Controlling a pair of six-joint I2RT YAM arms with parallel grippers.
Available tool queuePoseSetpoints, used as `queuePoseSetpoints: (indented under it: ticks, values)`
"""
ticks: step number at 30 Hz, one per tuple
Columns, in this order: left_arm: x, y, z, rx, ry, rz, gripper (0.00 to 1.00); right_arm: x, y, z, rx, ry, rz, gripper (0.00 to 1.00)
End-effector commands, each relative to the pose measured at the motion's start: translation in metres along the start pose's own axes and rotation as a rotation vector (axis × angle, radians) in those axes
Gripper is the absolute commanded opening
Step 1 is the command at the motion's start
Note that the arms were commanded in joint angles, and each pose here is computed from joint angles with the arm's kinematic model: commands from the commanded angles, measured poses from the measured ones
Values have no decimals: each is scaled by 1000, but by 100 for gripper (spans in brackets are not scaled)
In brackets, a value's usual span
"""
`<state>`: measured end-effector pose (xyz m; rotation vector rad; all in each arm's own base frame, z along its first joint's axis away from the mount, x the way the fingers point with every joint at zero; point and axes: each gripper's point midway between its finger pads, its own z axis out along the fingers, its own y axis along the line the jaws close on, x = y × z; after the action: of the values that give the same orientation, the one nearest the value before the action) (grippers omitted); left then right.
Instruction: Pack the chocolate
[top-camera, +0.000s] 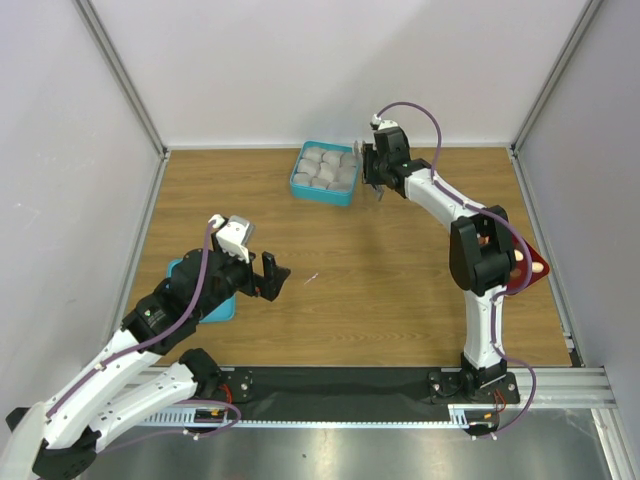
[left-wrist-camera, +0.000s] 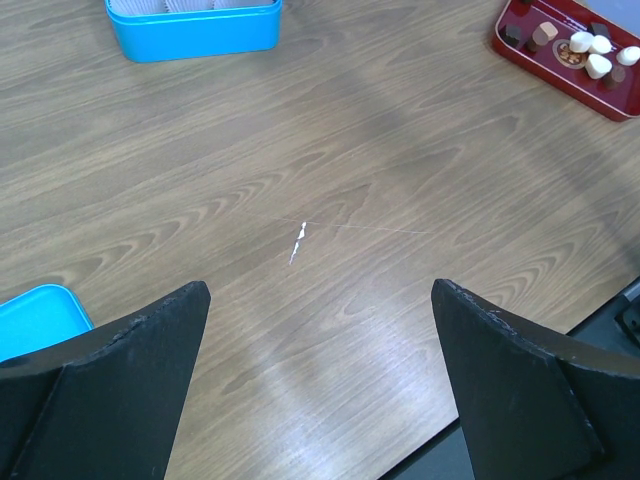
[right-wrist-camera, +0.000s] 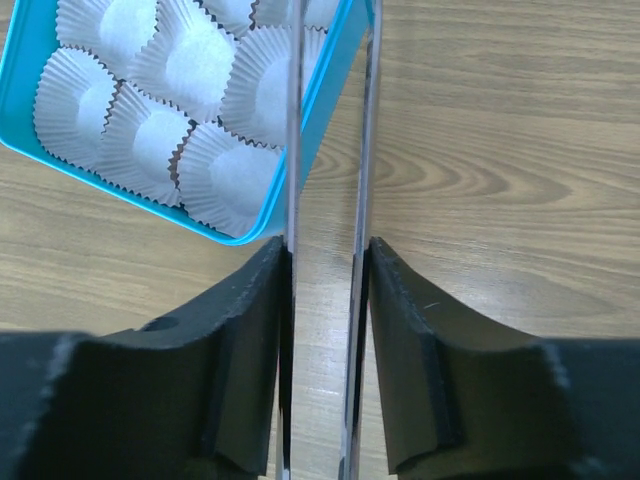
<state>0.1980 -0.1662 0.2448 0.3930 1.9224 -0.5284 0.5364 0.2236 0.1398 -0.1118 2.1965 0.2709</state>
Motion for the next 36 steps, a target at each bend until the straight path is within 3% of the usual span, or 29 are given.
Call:
queuePoseSetpoints:
  ticks: [1, 10, 15, 19, 24, 29, 36]
  values:
    - [-8, 0, -1, -3, -29, 16, 100, -20, 6, 2, -2, -71, -13, 43]
    - [-8, 2, 0, -9, -28, 18, 100, -31, 9, -2, -9, -93, -3, 43]
    - [-7, 1, 0, -9, -24, 20, 100, -68, 5, -42, 9, -151, 15, 42]
    - [-7, -1, 1, 2, -22, 20, 100, -86, -31, -86, 67, -164, 88, 41]
    - [-5, -3, 1, 18, -10, 18, 100, -43, -99, -135, 228, -89, 176, 41]
    - [-6, -9, 0, 51, -17, 16, 100, 4, -161, -213, 362, 11, 338, 42]
    - [-7, -19, 0, 103, -14, 21, 100, 57, -174, -281, 444, 85, 434, 45]
